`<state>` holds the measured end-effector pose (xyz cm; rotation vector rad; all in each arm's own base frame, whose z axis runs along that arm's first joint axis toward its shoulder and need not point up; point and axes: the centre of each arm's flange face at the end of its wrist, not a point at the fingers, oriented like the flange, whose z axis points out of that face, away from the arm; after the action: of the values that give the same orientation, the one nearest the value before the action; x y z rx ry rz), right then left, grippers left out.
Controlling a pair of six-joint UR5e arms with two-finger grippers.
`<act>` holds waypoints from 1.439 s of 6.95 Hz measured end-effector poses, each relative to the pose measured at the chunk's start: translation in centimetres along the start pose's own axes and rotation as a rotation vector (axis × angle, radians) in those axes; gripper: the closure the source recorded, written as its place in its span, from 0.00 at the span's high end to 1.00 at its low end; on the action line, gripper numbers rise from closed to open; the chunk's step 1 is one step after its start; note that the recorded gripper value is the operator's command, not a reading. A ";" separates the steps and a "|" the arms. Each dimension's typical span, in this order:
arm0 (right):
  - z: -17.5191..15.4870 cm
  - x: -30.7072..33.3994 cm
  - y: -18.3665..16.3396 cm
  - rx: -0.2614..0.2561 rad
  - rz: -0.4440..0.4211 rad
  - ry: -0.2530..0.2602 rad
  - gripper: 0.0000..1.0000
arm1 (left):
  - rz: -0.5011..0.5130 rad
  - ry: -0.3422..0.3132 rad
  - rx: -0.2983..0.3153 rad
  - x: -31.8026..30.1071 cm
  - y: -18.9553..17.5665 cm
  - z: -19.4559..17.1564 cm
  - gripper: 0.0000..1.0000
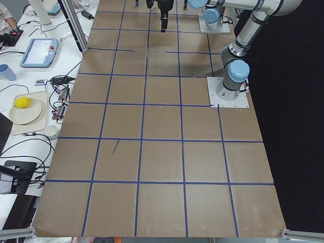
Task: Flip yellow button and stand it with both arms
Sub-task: 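Carry the yellow button beside the green button while the left arm withdraws, then lower the yellow button upright onto the table and open the right gripper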
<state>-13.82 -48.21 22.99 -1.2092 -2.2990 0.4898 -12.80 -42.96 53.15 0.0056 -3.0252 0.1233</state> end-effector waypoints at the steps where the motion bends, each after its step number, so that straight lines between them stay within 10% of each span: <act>1: 0.3 0.3 0.6 0.019 0.025 0.026 0.01 | 0.025 -0.015 0.000 -0.4 0.4 -0.1 1.00; 8: 3.3 -0.8 2.6 0.078 0.181 0.032 0.05 | 0.038 -0.027 0.001 -0.7 0.7 -0.2 1.00; 10: 3.4 -0.9 2.7 0.086 0.183 0.028 0.66 | 0.038 -0.027 0.001 -0.7 0.7 -0.2 1.00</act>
<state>-13.52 -47.76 18.60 -1.3812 -2.1321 0.6264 -12.08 -42.23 53.20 -0.0506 -3.0536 0.1284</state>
